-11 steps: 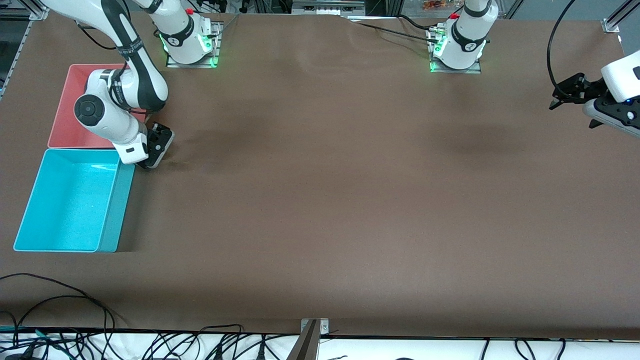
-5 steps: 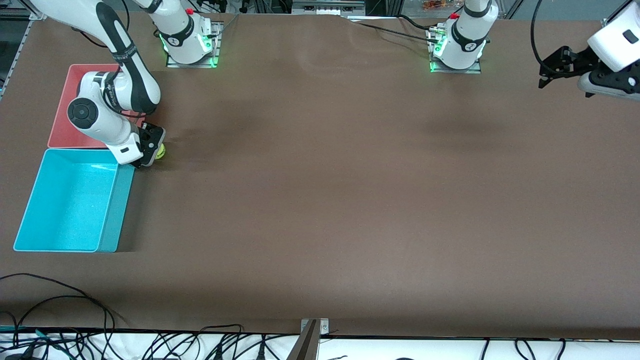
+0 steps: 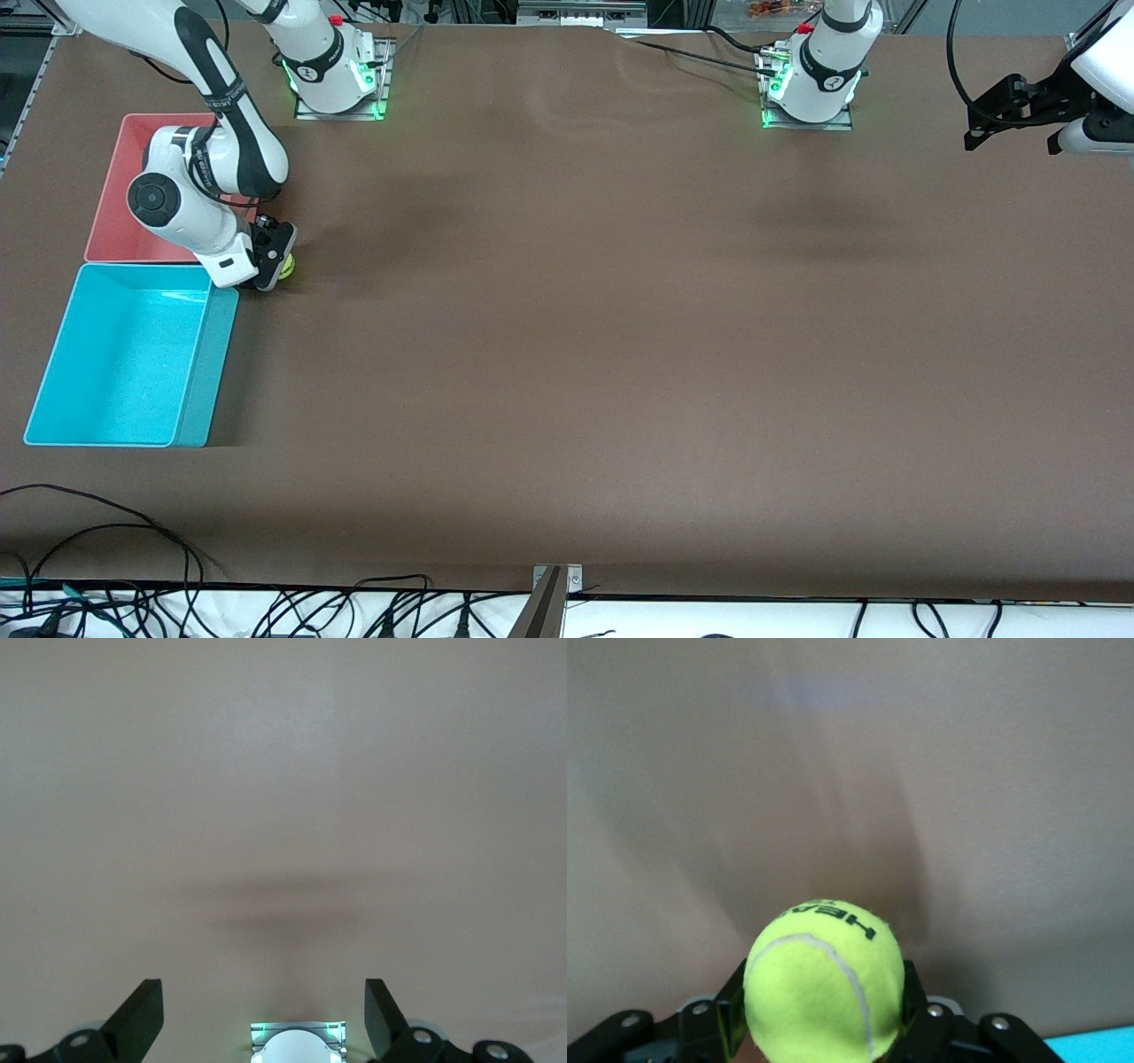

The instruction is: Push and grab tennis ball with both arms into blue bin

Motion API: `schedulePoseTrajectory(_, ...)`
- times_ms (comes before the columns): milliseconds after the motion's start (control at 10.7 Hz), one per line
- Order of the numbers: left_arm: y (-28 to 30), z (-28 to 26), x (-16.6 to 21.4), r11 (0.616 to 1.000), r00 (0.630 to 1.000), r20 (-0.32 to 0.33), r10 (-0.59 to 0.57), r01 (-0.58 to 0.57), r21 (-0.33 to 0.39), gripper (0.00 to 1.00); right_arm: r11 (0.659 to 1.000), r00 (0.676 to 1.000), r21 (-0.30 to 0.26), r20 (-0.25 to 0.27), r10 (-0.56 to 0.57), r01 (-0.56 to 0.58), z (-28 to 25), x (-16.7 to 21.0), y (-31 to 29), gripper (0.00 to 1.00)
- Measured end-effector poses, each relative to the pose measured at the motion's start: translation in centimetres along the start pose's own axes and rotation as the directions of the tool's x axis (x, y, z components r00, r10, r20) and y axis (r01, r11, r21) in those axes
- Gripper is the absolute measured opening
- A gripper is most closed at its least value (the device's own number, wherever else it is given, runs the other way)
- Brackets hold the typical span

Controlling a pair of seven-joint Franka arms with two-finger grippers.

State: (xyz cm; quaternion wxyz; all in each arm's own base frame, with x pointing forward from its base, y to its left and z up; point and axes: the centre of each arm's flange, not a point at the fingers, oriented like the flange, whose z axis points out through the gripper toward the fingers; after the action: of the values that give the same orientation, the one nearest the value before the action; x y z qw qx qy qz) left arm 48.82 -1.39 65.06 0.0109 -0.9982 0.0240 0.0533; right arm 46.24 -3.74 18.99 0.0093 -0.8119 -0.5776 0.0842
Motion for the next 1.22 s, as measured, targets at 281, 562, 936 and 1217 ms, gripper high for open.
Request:
schedulePoseTrajectory(281, 0.0, 0.7, 1.7, 0.998, 1.000, -0.006, -0.027, 0.026, -0.049, 1.00, 0.999, 1.000, -0.050, -0.019, -0.003, 0.002, -5.4, 2.0, 1.6, 0.67)
schedulePoseTrajectory(562, 0.2, 1.1, 3.0, 0.991, 0.994, 0.006, -0.107, 0.107, -0.083, 1.00, 0.999, 1.000, -0.050, -0.006, 0.004, -0.004, -16.4, 3.4, 5.1, 0.67)
schedulePoseTrajectory(936, 0.3, 0.8, 3.0, 0.989, 0.992, 0.002, -0.123, 0.122, -0.088, 1.00, 0.992, 0.996, -0.084, -0.014, 0.091, -0.092, -18.9, -1.6, 10.0, 0.67)
schedulePoseTrajectory(1217, 0.3, 0.8, 3.0, 0.989, 0.992, 0.002, -0.123, 0.123, -0.088, 1.00, 0.993, 0.996, -0.068, 0.004, 0.093, -0.092, -16.4, -6.7, 13.6, 0.67)
